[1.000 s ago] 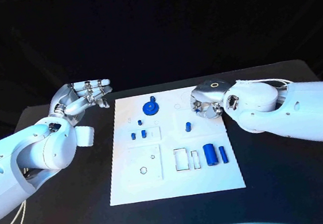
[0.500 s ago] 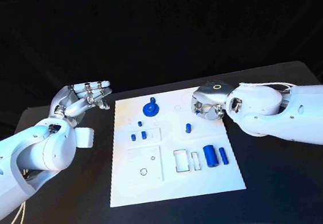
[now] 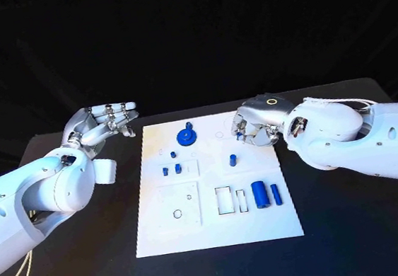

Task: Assemble the parts on the task board

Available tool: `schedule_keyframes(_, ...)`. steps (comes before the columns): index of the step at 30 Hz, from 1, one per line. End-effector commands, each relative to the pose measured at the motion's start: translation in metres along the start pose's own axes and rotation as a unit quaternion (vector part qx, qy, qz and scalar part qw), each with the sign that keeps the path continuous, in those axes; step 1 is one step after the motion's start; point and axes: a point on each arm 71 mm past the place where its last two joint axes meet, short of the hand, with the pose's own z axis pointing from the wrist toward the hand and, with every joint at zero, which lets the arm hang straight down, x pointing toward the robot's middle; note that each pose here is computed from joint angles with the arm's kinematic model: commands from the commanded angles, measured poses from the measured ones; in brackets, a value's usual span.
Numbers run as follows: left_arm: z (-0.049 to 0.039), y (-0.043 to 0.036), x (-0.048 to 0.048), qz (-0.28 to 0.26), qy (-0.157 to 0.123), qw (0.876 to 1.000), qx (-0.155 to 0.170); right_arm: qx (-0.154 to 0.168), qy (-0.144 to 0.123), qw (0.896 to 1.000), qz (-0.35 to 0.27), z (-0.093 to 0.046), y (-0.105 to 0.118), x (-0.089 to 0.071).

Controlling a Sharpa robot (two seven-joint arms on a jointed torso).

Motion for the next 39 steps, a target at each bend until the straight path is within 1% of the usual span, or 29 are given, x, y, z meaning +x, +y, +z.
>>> schedule_keyframes(1, 0.0009, -0.0003, 0.0021, -0.008, 0.006, 1.0, 0.001, -0.022, -0.012, 0.999, 0.024, -0.002, 0.016, -0.005)
schedule_keyframes(6, 0.0021, 0.0007, 0.0043, -0.011, 0.008, 1.0, 0.0, -0.065, -0.015, 0.997, 0.046, -0.001, 0.049, -0.006)
schedule_keyframes(10, 0.0032, 0.0015, 0.0069, -0.014, 0.01, 1.0, -0.001, -0.099, -0.011, 0.993, 0.06, 0.003, 0.075, -0.002)
schedule_keyframes(14, 0.0046, 0.0022, 0.0101, -0.017, 0.014, 1.0, -0.001, -0.127, 0.001, 0.989, 0.075, 0.008, 0.1, 0.011)
schedule_keyframes(17, 0.0049, 0.0024, 0.0124, -0.018, 0.016, 1.0, -0.002, -0.139, 0.011, 0.987, 0.086, 0.012, 0.112, 0.023)
schedule_keyframes(26, 0.0053, 0.0026, 0.0168, -0.021, 0.022, 1.0, -0.003, -0.143, 0.035, 0.984, 0.103, 0.022, 0.125, 0.051)
schedule_keyframes(34, 0.0054, 0.0024, 0.0189, -0.022, 0.025, 0.999, -0.003, -0.14, 0.045, 0.984, 0.1, 0.027, 0.126, 0.065)
schedule_keyframes(39, 0.0055, 0.0023, 0.0194, -0.022, 0.026, 0.999, -0.002, -0.138, 0.05, 0.984, 0.099, 0.029, 0.126, 0.07)
